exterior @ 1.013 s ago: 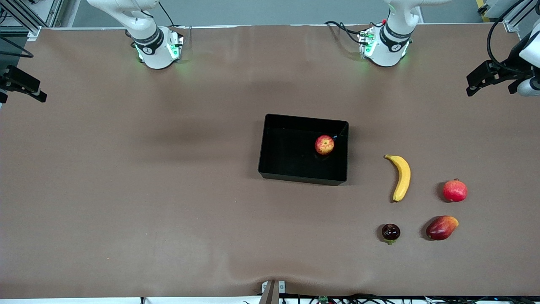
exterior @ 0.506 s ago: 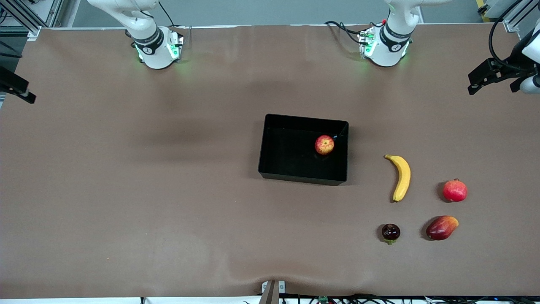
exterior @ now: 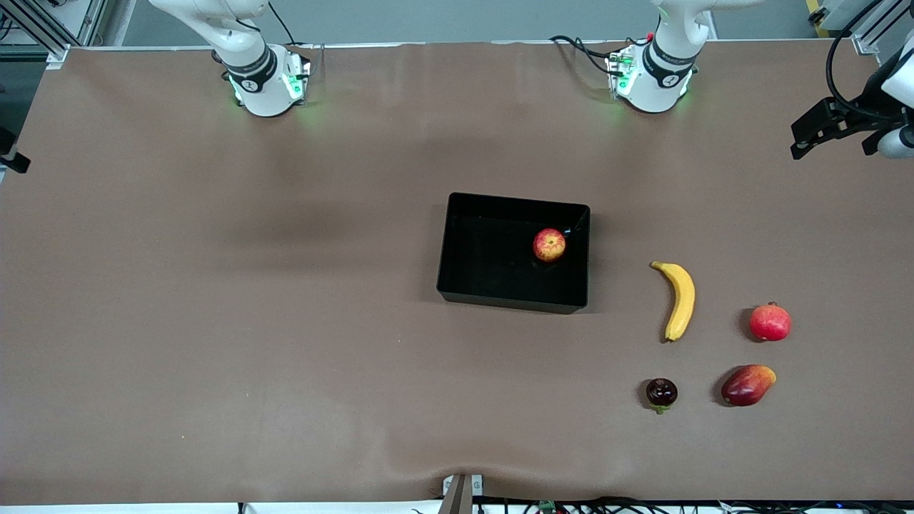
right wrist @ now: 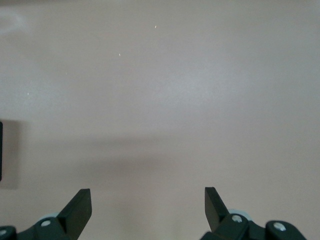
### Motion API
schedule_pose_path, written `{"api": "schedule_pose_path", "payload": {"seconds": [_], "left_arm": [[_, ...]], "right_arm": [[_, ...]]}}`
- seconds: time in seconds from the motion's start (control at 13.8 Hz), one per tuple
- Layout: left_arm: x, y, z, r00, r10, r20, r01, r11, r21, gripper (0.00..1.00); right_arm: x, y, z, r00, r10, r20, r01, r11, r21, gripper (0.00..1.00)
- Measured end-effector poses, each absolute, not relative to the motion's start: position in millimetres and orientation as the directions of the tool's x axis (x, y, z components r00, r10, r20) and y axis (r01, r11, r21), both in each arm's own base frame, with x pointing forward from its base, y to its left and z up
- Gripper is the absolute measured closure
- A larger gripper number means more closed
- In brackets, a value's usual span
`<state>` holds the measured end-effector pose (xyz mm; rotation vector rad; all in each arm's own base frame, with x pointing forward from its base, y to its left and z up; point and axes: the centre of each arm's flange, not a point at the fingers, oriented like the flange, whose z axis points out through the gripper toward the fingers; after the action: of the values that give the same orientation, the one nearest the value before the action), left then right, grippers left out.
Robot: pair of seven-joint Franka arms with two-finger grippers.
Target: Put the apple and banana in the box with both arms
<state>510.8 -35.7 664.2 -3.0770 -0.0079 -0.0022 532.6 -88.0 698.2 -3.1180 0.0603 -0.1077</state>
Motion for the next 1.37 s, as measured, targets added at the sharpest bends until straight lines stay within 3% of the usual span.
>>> {"api": "schedule_pose_path", "payload": {"seconds": [1.37], "left_arm": [[518, -44, 643, 0.999, 0.011, -0.051, 0.008, -0.999, -0.054, 0.00]], "right_arm": [[531, -110, 706, 0.991, -0.081, 0.105, -0.079, -0.997, -0.018, 0.00]]}}
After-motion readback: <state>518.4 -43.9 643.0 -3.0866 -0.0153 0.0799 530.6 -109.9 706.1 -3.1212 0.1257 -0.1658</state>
